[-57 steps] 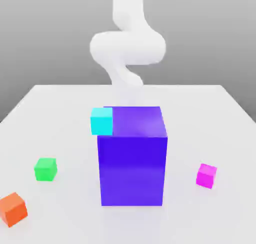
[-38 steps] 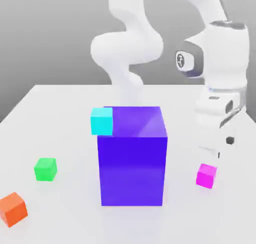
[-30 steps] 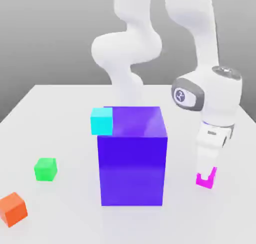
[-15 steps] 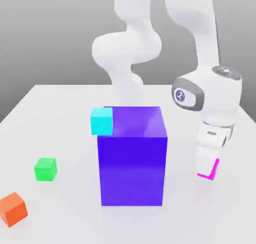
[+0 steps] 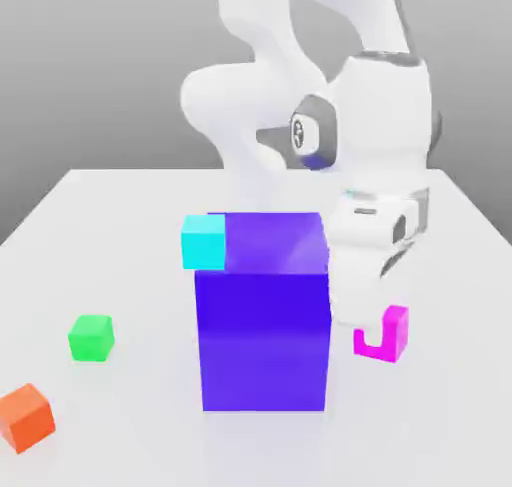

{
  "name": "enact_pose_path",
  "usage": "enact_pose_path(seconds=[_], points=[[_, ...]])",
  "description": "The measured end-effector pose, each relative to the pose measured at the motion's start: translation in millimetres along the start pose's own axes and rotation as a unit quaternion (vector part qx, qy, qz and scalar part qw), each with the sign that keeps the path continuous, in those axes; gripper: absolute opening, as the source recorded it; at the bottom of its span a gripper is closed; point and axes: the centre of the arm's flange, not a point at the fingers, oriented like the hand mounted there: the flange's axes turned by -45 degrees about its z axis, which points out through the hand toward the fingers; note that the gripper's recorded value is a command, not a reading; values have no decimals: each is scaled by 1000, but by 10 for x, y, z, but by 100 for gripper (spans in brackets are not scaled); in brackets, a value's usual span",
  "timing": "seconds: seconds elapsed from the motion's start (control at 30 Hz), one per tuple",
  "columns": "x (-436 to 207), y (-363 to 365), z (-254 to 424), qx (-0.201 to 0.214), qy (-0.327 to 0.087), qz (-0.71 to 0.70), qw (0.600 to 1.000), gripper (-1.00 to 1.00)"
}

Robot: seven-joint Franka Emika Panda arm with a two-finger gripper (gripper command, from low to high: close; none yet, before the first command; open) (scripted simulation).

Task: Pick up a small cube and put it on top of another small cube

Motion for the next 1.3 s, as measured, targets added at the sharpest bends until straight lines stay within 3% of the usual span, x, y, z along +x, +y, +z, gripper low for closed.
enact_pose_path(seconds=[0.23, 0.43, 0.77, 1.1, 1.3], points=[[-1090, 998, -527, -78, -34, -36, 996, -100], [-2078, 1220, -711, -75, -82, -87, 990, -100], [-3131, 843, -447, 23, -96, -189, 977, -100], [-3829, 164, -51, 129, -44, -296, 946, -100], [-3834, 119, 87, 136, -24, -311, 940, -100]])
